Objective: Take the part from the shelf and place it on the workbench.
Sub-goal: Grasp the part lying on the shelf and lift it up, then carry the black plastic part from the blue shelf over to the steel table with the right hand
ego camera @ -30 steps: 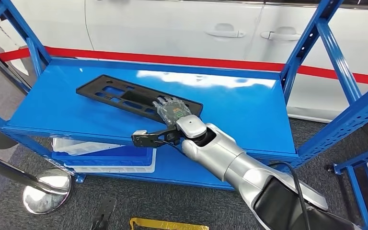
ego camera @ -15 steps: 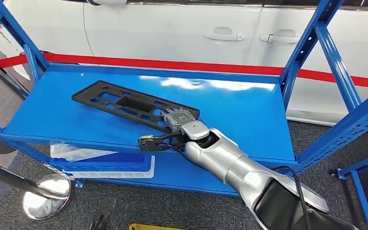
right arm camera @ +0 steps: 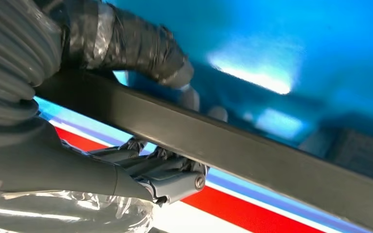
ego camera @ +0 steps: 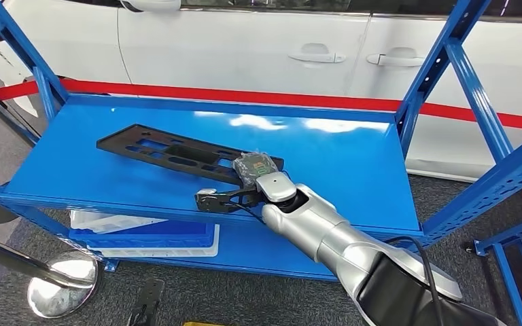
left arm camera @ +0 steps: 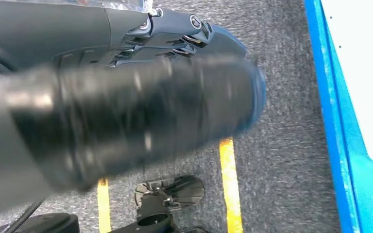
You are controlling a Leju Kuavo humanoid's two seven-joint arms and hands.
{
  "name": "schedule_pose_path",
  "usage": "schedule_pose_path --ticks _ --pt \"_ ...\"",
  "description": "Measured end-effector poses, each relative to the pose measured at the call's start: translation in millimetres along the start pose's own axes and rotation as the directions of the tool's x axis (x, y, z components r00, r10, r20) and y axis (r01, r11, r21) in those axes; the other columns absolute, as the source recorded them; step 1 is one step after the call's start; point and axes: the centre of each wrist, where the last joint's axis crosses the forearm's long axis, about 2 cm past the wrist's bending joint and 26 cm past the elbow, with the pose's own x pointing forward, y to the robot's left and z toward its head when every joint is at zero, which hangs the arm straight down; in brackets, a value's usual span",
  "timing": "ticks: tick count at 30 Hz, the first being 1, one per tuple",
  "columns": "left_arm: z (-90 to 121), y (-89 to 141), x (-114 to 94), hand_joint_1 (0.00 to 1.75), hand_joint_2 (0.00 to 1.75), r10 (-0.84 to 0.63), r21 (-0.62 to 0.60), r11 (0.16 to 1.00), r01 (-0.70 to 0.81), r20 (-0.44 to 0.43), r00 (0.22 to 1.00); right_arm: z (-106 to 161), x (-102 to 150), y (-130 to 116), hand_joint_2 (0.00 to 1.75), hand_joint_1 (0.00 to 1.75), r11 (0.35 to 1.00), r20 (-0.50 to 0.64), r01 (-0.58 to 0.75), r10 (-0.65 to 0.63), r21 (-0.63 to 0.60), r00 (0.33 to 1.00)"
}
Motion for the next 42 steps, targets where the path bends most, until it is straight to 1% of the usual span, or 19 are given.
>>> schedule_pose_path --ticks 10,17,20,22,24,27,29,34,42 --pt "0 -1 0 0.00 1.75 0.009 -0.013 1.000 -0.009 0.010 1.000 0 -3 -1 1.75 1.75 1.000 0.001 -0.019 0.019 -0.023 1.000" --pt "0 -1 0 0.00 1.75 0.014 -0.036 0.999 -0.013 0.025 1.000 3 3 -8 1.75 1.75 0.990 -0.003 -0.070 0.070 -0.120 0.998" --pt "0 -1 0 0.00 1.75 0.017 -0.040 0.999 -0.016 0.024 1.000 6 5 -15 1.75 1.75 0.970 -0.038 -0.126 0.121 -0.207 0.992" --pt "0 -1 -1 0.00 1.75 0.016 -0.026 1.000 -0.016 0.019 1.000 9 5 -22 1.75 1.75 0.941 -0.073 -0.180 0.166 -0.288 0.983" --pt "0 0 -1 0.00 1.75 0.013 -0.007 1.000 -0.013 0.003 1.000 14 7 -34 1.75 1.75 0.893 -0.102 -0.225 0.200 -0.389 0.974" --pt "1 -1 -1 0.00 1.75 0.009 0.012 1.000 -0.008 -0.044 0.999 26 10 -56 1.75 1.75 0.781 -0.125 -0.249 0.217 -0.573 0.968" --pt "2 -2 -3 0.00 1.75 0.011 0.015 1.000 -0.010 -0.074 0.997 34 13 -68 1.75 1.75 0.723 -0.119 -0.236 0.210 -0.649 0.971" --pt "4 -6 -5 0.00 1.75 0.022 0.015 1.000 -0.021 -0.107 0.994 53 15 -88 1.75 1.75 0.642 -0.092 -0.200 0.199 -0.741 0.976" --pt "4 -7 -5 0.00 1.75 0.023 0.020 1.000 -0.021 -0.113 0.993 71 13 -103 1.75 1.75 0.569 -0.051 -0.132 0.157 -0.812 0.986"
